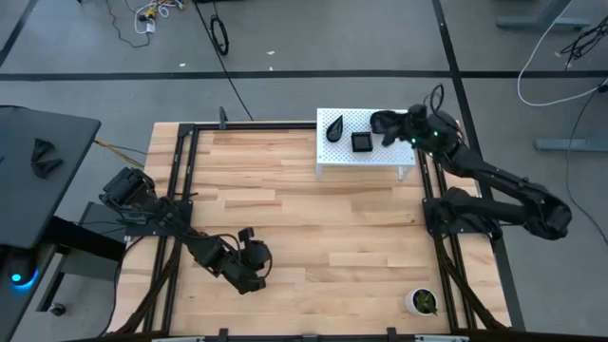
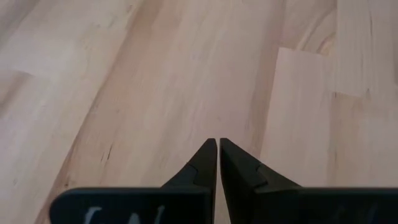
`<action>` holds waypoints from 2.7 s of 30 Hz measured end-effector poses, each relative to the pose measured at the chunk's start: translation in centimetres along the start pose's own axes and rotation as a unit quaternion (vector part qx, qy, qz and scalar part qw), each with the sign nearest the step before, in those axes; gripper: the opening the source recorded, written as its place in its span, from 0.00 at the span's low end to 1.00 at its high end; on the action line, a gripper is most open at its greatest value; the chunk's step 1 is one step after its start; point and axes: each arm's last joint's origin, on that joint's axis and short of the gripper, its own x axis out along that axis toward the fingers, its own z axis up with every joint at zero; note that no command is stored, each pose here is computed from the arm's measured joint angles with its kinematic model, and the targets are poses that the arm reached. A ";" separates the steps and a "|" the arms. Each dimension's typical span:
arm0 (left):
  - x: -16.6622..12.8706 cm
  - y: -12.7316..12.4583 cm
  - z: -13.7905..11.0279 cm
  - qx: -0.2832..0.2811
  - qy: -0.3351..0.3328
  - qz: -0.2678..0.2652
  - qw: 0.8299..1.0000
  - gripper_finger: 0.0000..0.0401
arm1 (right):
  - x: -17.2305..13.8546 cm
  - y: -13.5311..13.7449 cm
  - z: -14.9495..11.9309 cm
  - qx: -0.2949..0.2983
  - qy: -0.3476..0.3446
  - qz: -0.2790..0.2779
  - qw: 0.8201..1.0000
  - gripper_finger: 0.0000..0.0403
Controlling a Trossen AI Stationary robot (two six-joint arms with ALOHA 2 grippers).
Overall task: Pick & Place Mini shaped plates
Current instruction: Return to Home Position
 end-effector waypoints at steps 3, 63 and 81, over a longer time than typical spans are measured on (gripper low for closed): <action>0.0 0.0 0.0 0.000 -0.008 0.009 1.000 0.06 | -0.8 3.5 0.3 0.001 -0.011 0.165 0.986 0.42; 0.4 0.8 0.7 -0.015 -0.032 0.043 0.998 0.06 | -12.6 4.6 -8.4 -0.068 -0.100 0.452 0.884 0.27; 0.5 0.8 0.7 -0.012 -0.033 0.044 0.998 0.06 | -10.7 3.6 -13.6 -0.134 0.024 0.383 0.914 0.27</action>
